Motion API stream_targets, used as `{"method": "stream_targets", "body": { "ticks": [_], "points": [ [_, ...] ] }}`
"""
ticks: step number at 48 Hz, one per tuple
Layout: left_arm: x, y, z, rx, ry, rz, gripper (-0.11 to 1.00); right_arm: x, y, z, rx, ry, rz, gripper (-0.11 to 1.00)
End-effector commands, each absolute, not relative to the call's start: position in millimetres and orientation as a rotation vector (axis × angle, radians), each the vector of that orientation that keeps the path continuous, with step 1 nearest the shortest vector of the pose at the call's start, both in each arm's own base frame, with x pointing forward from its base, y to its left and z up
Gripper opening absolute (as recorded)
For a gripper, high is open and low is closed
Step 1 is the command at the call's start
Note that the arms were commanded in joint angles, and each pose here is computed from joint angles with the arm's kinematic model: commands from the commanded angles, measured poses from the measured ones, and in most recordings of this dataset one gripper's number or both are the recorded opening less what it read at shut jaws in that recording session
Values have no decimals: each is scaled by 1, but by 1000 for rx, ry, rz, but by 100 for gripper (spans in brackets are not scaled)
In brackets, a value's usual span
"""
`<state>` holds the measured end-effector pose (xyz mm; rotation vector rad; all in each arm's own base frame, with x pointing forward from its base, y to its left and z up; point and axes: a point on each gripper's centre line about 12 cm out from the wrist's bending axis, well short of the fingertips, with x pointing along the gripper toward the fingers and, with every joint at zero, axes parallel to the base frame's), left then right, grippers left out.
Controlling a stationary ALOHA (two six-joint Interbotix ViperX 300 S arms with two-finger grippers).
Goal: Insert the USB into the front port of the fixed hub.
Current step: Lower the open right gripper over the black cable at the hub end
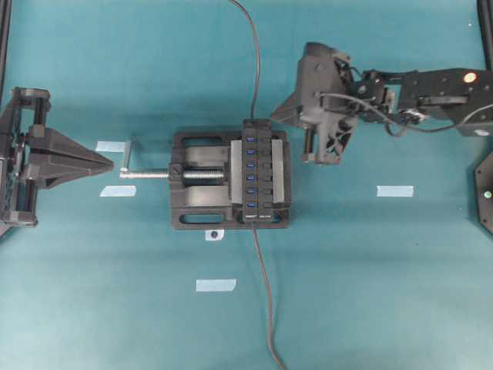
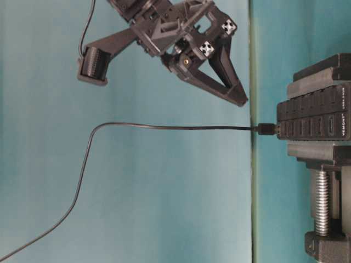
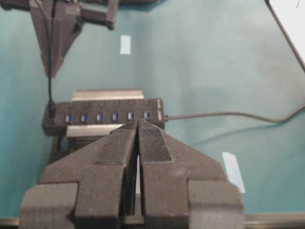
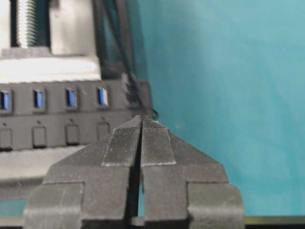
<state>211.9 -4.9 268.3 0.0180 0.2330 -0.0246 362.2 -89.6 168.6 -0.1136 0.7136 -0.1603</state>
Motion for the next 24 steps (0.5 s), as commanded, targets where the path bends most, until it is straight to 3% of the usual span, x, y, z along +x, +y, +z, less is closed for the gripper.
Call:
{"method": "stream_targets", "body": {
  "ticks": [1, 24],
  "points": [
    [215, -4, 278, 17, 207, -21, 0, 370, -88, 181, -134, 675, -153, -3],
    [215, -5, 278, 14, 208, -23, 0, 369, -85, 176, -128, 707, -143, -3]
  ]
}}
